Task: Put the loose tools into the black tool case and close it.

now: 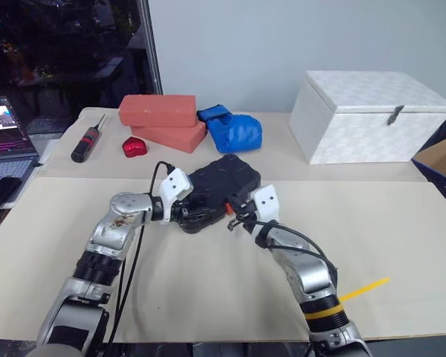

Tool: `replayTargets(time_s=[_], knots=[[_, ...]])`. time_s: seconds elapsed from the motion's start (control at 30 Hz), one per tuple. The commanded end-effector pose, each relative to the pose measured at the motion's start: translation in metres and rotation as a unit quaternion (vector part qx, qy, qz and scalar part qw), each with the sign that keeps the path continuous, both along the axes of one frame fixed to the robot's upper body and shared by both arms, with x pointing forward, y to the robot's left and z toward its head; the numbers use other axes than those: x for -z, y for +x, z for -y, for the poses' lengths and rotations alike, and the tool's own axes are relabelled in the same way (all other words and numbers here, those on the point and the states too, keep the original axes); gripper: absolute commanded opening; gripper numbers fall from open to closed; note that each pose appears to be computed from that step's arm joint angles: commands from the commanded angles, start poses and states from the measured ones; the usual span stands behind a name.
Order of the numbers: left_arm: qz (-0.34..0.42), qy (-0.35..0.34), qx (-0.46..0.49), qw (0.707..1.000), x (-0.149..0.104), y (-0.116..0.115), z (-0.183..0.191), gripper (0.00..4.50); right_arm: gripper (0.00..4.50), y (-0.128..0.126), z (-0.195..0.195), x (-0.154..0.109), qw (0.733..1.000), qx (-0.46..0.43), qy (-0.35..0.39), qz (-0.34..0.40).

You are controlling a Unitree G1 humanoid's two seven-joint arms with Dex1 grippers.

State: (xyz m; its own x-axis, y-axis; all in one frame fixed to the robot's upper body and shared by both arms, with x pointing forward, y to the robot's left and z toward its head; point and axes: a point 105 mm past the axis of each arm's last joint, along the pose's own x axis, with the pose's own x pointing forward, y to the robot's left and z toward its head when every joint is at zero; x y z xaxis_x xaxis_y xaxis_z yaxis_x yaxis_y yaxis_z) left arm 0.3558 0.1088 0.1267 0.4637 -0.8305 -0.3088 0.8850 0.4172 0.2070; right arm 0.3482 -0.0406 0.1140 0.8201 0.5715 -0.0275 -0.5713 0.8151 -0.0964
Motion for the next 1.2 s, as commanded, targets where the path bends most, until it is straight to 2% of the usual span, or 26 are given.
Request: replayTargets(time_s=[0.03,0.13,0.43,0.7,1.2], knots=[[-0.07,0.036,-0.024,0.997,0.041,-0.006,-0.011,2.51,0.05,0.0,0.005,0.037,0.998,0.011,-0.035,-0.056],[-0.07,0.036,-0.025,0.997,0.041,-0.006,-0.01,2.51,0.05,0.0,0.008,0.059,0.995,0.017,-0.058,-0.083],[-0.068,0.036,-0.027,0.997,0.038,-0.005,-0.009,2.51,0.05,0.005,0.008,0.082,0.989,0.017,-0.09,-0.115],[-0.07,0.037,-0.035,0.996,0.038,-0.004,-0.011,2.51,0.05,-0.002,0.012,0.092,0.984,0.015,-0.106,-0.145],[-0.07,0.034,-0.037,0.996,0.036,-0.004,-0.009,2.51,0.05,0.001,0.014,0.094,0.977,0.006,-0.13,-0.17]])
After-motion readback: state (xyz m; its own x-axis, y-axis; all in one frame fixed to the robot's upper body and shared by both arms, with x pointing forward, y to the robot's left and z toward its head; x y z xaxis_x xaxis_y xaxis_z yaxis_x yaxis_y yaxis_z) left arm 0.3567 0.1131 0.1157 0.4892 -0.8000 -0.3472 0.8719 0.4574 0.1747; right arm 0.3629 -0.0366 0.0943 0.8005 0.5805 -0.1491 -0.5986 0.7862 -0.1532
